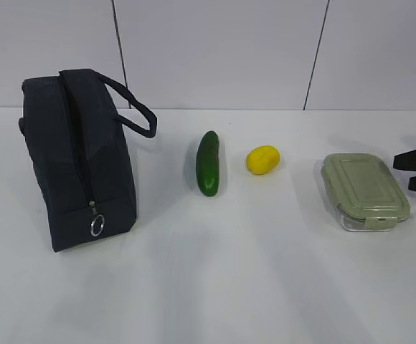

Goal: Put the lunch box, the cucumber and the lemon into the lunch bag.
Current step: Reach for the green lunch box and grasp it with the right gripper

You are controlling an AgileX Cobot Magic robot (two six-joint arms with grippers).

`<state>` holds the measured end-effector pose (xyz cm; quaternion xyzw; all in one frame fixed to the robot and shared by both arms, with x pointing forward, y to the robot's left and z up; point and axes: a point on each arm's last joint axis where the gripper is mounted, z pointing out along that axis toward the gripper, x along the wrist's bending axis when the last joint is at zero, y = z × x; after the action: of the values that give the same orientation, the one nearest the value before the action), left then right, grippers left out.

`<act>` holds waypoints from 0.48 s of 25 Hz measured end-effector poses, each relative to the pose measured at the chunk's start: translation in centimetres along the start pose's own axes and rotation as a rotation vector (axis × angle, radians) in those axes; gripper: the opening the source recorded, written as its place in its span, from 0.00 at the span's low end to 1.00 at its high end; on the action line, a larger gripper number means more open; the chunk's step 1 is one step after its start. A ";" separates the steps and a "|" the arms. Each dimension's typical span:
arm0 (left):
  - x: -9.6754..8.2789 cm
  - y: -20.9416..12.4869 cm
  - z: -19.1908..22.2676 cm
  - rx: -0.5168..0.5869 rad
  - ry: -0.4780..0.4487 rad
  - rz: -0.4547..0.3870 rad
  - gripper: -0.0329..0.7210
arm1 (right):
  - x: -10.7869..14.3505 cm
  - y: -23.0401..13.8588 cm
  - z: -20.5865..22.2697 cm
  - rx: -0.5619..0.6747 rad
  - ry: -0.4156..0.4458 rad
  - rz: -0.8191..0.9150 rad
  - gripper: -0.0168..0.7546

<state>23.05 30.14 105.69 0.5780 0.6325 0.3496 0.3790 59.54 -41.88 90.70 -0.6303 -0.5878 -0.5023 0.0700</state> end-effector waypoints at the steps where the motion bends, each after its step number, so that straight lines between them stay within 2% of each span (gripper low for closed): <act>1: 0.0 0.0 0.0 0.000 0.000 0.000 0.36 | 0.0 0.0 0.0 -0.001 0.005 0.001 0.86; 8: 0.0 0.0 0.0 0.000 0.000 0.000 0.36 | 0.1 0.1 -0.1 -0.017 0.018 0.008 0.76; 12: 0.0 0.0 0.0 0.000 0.000 0.000 0.36 | 0.1 0.1 -0.2 -0.016 0.035 -0.008 0.74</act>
<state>23.05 30.14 105.69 0.5780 0.6325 0.3496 0.3790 59.46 -41.96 90.92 -0.6196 -0.5850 -0.5183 0.0733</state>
